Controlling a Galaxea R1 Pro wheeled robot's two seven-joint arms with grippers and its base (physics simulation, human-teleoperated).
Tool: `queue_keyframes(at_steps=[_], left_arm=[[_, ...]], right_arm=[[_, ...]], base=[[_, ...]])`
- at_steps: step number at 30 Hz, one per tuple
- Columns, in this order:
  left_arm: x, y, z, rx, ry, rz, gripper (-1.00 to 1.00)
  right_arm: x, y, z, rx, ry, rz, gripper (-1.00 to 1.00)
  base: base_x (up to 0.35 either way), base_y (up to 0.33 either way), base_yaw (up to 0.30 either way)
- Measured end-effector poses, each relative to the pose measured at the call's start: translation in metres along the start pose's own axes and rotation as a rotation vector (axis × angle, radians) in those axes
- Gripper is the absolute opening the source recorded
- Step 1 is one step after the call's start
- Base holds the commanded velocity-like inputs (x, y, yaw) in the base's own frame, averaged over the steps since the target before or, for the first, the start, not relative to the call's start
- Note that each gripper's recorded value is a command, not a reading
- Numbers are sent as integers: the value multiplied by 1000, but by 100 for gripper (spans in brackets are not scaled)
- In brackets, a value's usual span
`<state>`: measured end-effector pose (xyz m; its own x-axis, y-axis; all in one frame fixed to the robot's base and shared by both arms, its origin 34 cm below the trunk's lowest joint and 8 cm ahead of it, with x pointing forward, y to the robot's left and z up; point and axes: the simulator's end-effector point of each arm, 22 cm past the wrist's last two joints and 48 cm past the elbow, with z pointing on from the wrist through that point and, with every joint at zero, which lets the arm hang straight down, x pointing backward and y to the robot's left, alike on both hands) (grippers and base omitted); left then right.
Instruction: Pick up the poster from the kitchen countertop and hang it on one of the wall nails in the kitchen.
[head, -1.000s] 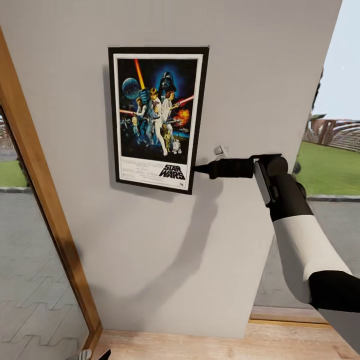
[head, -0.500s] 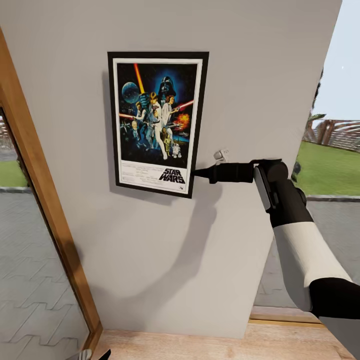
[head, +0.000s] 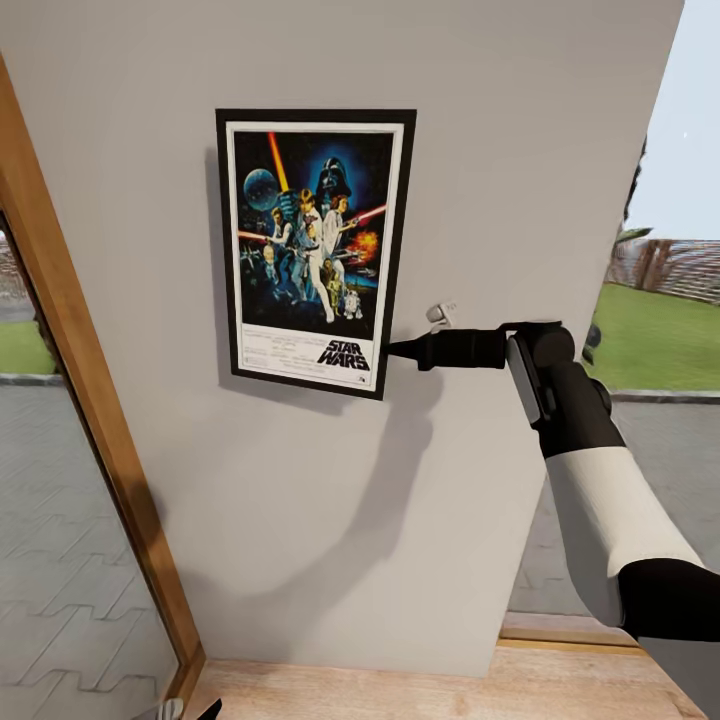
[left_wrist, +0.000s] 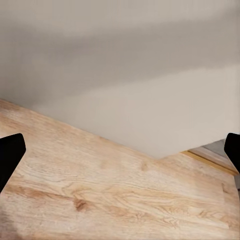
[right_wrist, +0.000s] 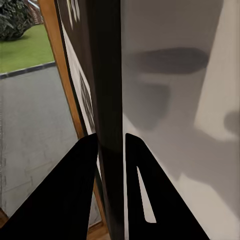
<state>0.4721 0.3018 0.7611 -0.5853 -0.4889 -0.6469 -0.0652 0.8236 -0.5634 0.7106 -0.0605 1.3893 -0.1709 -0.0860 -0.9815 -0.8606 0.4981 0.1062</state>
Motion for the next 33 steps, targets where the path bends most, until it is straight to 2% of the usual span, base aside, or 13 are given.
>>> queue_keyframes(at_steps=[17,24,33], left_arm=[[0,0,0,1,0,0,100],[0,0,0,1,0,0,100],[0,0,0,0,0,0,100]], right_arm=[[1,0,0,0,0,0,-100],[3,0,1,-2,-16,-30,-100],[5,-1,2,-3,-21,-40,-100]], base=[[0,0,0],[0,0,0],[0,0,0]])
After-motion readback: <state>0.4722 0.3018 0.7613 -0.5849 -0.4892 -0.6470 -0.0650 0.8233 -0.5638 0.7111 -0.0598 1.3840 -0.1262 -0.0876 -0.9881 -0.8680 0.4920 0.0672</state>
